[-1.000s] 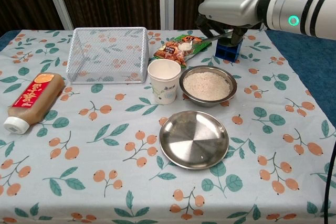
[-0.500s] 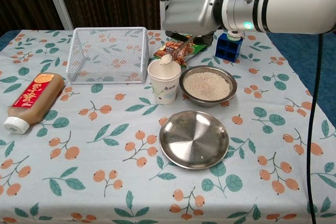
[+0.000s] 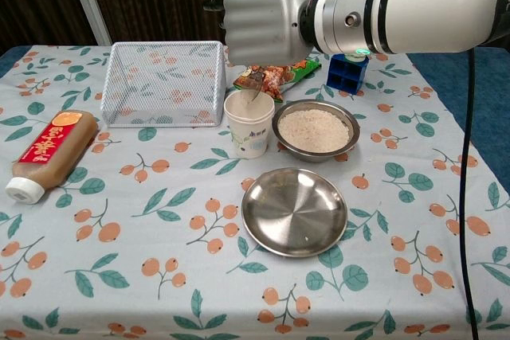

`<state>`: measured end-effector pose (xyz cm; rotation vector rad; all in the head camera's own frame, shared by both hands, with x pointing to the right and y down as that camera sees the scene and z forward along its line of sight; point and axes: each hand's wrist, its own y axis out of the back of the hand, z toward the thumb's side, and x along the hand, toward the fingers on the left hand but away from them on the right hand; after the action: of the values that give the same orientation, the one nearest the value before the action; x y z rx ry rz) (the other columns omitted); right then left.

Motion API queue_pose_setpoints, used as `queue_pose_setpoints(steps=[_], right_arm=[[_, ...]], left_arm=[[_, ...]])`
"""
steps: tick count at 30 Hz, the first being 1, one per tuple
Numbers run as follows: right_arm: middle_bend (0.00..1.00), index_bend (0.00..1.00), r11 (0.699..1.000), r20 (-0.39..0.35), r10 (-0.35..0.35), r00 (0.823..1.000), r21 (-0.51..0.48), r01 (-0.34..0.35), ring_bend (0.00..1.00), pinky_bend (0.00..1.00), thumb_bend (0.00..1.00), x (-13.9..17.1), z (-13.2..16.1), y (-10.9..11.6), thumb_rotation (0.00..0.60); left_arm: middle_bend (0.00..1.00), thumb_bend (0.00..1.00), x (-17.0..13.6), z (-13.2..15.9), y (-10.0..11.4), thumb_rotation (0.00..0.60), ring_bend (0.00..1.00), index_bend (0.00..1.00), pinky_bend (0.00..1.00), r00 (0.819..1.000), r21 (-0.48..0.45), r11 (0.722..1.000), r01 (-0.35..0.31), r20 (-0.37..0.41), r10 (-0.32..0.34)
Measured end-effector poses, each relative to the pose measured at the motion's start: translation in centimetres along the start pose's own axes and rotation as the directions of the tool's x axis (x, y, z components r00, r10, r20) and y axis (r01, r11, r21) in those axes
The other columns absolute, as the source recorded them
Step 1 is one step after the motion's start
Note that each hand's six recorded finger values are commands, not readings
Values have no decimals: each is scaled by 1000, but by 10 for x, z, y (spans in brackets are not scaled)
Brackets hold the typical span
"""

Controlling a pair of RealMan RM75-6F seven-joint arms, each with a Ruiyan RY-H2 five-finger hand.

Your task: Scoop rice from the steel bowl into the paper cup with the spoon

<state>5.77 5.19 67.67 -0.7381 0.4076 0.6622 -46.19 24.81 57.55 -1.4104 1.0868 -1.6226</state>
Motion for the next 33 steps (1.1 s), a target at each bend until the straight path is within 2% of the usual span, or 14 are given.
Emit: queue_pose_setpoints(steps=[7,15,21,28,33], right_arm=[[581,578,1000,-25,8,1000,25,-7,244,0,327,6,11,-1,600],[612,611,1000,12,7,1000,16,-7,252,0,327,5,5,5,600],[653,678,999,28,15,999,28,-16,300,0,327,5,5,5,600],[656,684,998,41,9,999,66,-12,311,0,327,7,9,9,600],[654,685,998,82,7,997,59,-12,314,0,327,10,10,11,600]], left_arm=[[145,137,-1,-1,-1,600,73,211,69,1000,-3,1000,0,-1,0],[144,136,0,0,0,600,73,211,69,1000,-3,1000,-4,-1,4],[145,136,0,-1,0,600,73,211,69,1000,-4,1000,-6,-2,6],[144,136,-1,-2,-2,600,74,211,69,1000,-4,1000,-2,-6,2],[144,136,-1,-2,-2,600,74,211,69,1000,-3,1000,-2,-6,2]])
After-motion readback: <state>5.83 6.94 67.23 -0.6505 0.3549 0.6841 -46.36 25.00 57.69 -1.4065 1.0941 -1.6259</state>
